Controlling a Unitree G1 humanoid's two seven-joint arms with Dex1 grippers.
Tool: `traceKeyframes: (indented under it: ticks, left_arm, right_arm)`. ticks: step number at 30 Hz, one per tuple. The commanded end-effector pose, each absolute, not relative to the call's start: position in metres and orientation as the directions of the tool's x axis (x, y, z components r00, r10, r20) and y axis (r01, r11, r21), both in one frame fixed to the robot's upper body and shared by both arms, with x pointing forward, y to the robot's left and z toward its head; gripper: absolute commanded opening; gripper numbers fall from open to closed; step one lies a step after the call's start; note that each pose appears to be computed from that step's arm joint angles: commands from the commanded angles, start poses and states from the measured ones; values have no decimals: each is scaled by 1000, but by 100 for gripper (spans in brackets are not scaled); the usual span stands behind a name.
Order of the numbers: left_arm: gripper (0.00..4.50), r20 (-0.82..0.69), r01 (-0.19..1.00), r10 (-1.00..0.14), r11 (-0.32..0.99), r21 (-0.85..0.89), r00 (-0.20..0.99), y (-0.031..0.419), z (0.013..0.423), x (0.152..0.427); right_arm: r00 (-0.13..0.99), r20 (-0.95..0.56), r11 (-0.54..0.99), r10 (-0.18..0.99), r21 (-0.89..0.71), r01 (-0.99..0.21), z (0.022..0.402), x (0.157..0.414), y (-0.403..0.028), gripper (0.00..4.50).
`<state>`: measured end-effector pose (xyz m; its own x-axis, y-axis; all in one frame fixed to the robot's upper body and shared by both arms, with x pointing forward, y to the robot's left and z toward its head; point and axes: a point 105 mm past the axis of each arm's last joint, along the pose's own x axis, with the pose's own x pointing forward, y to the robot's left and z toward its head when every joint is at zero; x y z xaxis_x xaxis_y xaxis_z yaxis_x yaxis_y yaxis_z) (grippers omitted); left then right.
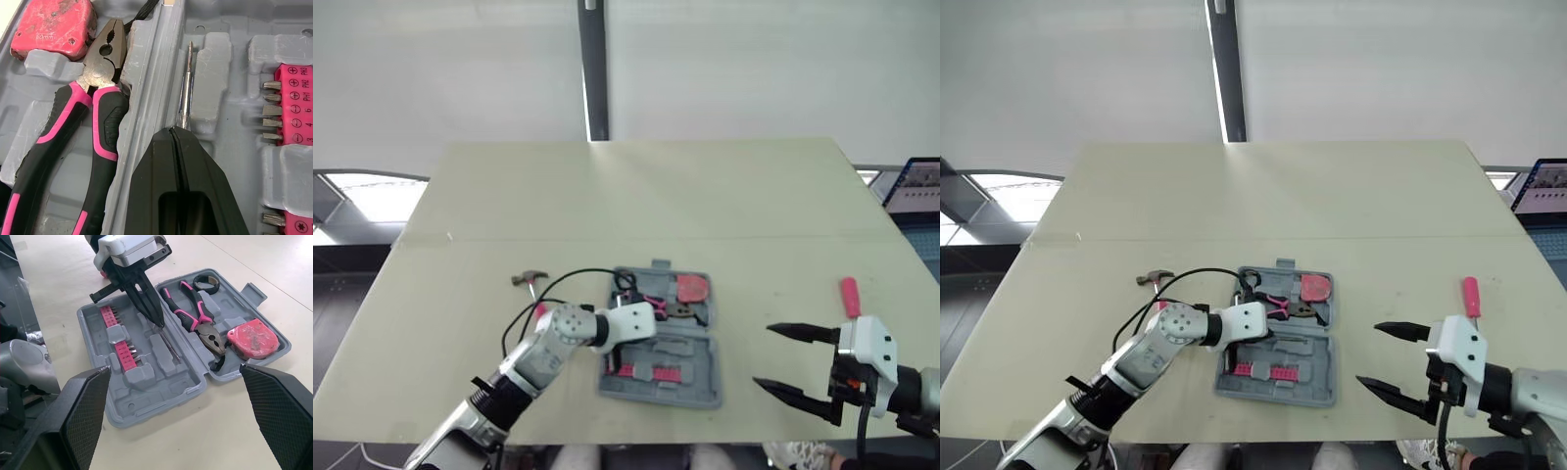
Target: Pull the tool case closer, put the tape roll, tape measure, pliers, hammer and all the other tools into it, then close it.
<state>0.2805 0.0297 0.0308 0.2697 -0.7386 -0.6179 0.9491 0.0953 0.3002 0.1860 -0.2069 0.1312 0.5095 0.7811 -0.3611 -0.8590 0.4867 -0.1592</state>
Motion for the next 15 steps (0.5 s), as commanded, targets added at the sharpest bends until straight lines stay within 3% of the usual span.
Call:
traceKeyframes:
  ticks: [1,15]
  left_arm:
    - [6,-823,998,-565,52,41,63,55,-49,238]
    - [6,-817,994,-574,104,-12,50,55,-67,224]
  right_arm:
    - [508,-350,469,787,-196,-861,138,186,-206,450]
    - [497,-357,454,791,-202,-868,139,190,-206,450]
